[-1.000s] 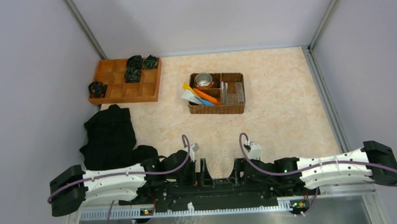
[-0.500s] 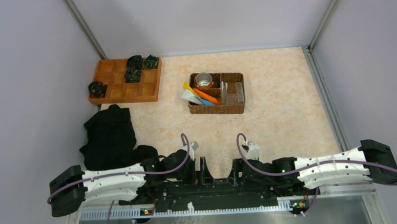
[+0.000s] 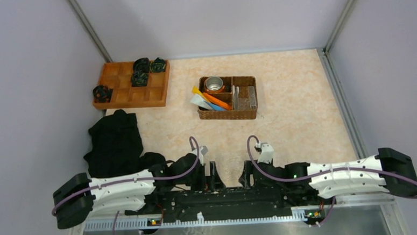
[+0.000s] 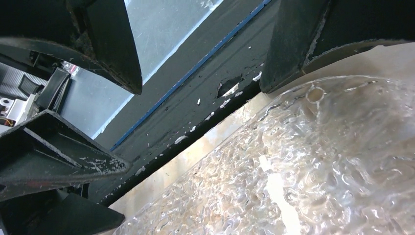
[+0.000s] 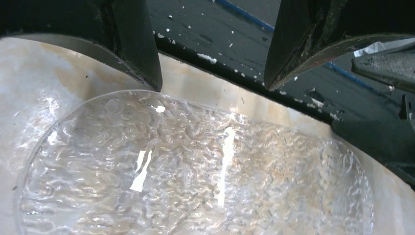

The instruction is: Prepare toiletry sets of a toothbrush and toothpaste on the tray

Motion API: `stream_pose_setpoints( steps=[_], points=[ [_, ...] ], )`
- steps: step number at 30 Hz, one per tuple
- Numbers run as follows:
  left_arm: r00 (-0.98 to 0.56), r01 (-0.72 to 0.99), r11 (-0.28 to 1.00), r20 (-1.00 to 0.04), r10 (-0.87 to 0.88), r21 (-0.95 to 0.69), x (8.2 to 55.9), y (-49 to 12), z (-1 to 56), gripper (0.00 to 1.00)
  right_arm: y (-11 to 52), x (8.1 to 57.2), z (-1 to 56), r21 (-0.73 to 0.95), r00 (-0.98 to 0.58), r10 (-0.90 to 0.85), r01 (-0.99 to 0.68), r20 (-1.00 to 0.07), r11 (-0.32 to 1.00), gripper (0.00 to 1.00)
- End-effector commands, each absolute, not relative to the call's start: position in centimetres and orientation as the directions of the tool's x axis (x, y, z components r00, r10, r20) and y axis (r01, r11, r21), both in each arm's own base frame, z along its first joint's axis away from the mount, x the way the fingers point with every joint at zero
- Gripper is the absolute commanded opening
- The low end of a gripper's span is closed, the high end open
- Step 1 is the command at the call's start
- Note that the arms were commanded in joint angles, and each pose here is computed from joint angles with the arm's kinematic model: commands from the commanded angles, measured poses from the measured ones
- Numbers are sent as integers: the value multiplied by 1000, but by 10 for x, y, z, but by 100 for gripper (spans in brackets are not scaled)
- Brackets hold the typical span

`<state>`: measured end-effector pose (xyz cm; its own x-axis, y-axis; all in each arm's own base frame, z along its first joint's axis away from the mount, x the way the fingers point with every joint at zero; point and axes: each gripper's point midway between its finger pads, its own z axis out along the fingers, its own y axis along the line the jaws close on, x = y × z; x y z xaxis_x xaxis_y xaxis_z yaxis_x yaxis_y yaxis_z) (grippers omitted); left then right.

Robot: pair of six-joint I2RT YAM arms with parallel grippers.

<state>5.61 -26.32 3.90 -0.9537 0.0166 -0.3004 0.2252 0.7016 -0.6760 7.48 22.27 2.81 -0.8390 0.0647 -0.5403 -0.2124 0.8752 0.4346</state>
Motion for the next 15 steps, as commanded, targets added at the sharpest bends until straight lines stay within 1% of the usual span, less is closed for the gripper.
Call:
stream_pose_setpoints(
  steps=[1,5,7,15],
  points=[
    [-935,222,817,-354,23,-532,72,-232,4,99,208,86,19,336,-818,14,-222,-575,915,77],
    [-934,218,824,-356,21,-523,74,-229,0,99,210,87,18,337,-820,12,-222,-572,915,77],
    [-940,220,817,-339,32,-532,72,-230,0,99,210,87,16,335,-822,8,-223,-570,915,77],
    [-939,216,825,-343,29,-523,83,-226,-4,99,210,89,11,333,-825,4,-223,-565,916,77]
  ],
)
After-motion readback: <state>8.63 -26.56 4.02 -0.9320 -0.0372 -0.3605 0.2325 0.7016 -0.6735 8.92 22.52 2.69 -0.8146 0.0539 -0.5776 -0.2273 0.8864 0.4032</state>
